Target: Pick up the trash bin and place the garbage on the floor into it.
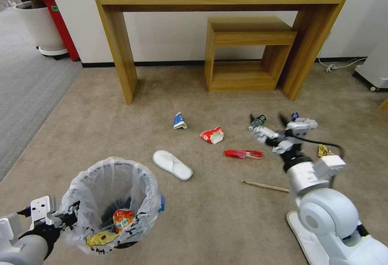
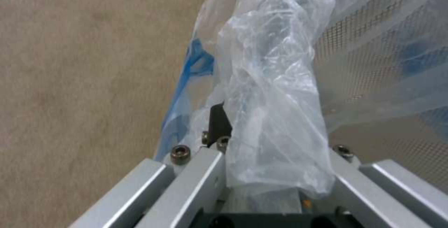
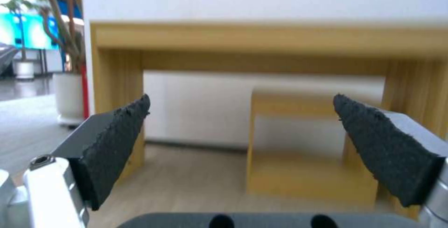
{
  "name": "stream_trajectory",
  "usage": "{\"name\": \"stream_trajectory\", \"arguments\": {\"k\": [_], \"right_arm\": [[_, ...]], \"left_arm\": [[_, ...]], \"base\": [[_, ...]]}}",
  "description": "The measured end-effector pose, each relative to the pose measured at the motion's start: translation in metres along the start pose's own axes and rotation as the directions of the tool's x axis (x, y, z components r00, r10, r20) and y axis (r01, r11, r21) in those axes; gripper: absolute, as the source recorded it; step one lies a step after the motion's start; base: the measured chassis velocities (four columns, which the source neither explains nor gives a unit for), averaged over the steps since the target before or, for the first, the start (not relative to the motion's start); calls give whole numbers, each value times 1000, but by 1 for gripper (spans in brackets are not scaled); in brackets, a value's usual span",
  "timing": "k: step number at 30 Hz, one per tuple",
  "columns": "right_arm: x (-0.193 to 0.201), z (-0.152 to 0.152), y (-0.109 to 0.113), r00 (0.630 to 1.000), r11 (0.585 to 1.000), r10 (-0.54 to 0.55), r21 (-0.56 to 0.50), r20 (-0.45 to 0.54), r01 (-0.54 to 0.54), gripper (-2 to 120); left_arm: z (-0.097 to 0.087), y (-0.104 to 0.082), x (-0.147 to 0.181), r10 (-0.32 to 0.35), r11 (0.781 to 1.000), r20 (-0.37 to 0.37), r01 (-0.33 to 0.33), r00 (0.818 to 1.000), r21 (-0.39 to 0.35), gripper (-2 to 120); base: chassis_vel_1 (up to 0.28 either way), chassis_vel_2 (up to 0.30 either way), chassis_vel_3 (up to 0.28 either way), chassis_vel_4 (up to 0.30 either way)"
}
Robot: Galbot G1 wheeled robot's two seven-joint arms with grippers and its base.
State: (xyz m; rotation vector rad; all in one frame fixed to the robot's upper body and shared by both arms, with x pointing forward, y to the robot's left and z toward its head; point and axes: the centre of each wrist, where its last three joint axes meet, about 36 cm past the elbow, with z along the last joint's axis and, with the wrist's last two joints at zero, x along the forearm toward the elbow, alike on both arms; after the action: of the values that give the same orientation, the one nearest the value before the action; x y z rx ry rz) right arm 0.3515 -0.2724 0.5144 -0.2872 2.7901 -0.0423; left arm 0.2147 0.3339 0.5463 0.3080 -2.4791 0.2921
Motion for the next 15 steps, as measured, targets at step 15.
{"name": "stream_trajectory", "arguments": {"k": [15], "right_arm": [[14, 44, 5, 997, 996, 6, -86, 81, 1, 100]], "left_arm": [[0, -2, -1, 22, 1000, 119, -20, 993, -14, 1]], "base": [[0, 0, 0, 0]]}}
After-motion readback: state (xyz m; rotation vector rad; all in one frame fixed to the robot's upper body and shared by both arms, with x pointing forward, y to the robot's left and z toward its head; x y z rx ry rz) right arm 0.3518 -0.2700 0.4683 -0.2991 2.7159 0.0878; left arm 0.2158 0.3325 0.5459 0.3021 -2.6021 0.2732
